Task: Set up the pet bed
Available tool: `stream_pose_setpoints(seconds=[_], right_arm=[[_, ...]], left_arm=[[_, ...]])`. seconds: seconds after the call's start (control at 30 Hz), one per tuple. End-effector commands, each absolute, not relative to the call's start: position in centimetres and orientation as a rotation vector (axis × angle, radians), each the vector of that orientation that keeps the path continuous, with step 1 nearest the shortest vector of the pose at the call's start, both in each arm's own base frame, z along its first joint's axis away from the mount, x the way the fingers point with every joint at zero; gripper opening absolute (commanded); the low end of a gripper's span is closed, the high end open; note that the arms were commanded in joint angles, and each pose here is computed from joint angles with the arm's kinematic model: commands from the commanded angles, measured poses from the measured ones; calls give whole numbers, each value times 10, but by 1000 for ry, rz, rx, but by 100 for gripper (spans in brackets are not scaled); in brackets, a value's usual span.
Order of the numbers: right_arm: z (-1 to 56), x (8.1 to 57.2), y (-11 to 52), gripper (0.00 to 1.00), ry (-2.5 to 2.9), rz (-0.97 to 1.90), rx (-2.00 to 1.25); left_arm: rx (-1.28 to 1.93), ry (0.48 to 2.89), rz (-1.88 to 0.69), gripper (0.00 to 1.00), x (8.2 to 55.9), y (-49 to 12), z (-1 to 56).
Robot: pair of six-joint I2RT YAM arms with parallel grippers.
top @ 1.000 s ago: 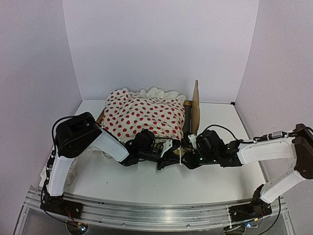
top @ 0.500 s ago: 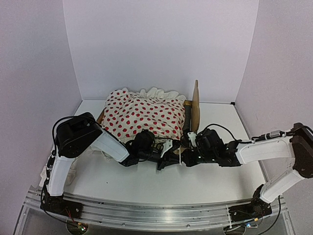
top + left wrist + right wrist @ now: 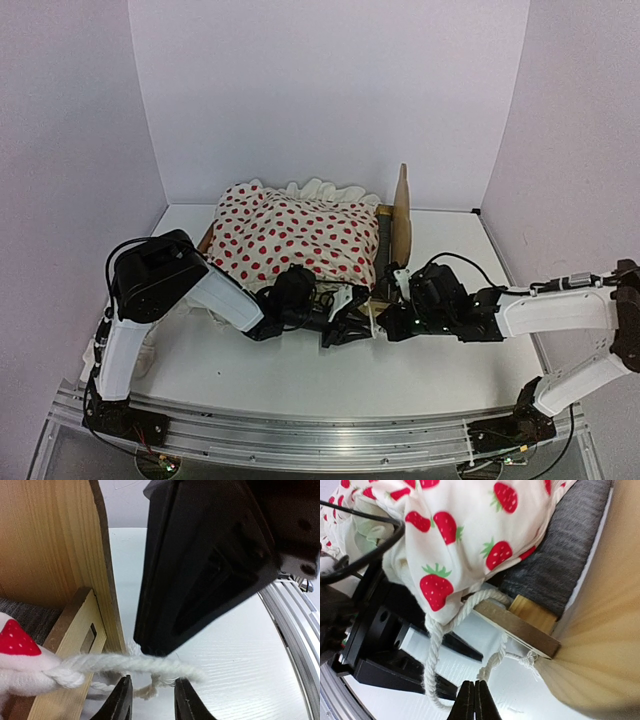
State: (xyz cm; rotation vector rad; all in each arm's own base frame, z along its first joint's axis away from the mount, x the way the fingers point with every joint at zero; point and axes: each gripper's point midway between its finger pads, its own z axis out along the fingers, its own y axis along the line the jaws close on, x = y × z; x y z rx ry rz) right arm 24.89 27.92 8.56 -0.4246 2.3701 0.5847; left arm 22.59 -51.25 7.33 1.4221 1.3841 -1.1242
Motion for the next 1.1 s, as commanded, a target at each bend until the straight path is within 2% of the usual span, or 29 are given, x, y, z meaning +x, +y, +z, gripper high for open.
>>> stream_pose_setpoints(seconds=[0.0, 0.23, 0.37, 0.53, 0.73, 0.83, 0.97, 1.07], right_arm=[[99, 251, 261, 0, 2360, 520, -366], [114, 246, 261, 0, 2336, 544, -396], [127, 245, 269, 0, 2309, 578, -445], [152, 250, 280, 0, 2232, 640, -456], [166, 254, 284, 0, 2192, 672, -432], [167, 255, 287, 0, 2187, 692, -420], [172, 255, 295, 0, 2173, 735, -422], [173, 255, 297, 0, 2169, 745, -426]], left_arm=[[1428, 1340, -1106, 38, 221, -503, 103], [1493, 1312, -978, 43, 222, -486, 112], [1475, 1170, -947, 44, 218, -482, 154], [1446, 1039, -1025, 46, 203, -489, 194], [1452, 1138, -1088, 50, 207, -507, 169], [1409, 1272, -1026, 50, 229, -515, 141], [1403, 1263, -1002, 51, 234, -518, 135], [1389, 1281, -1019, 47, 235, -520, 136]])
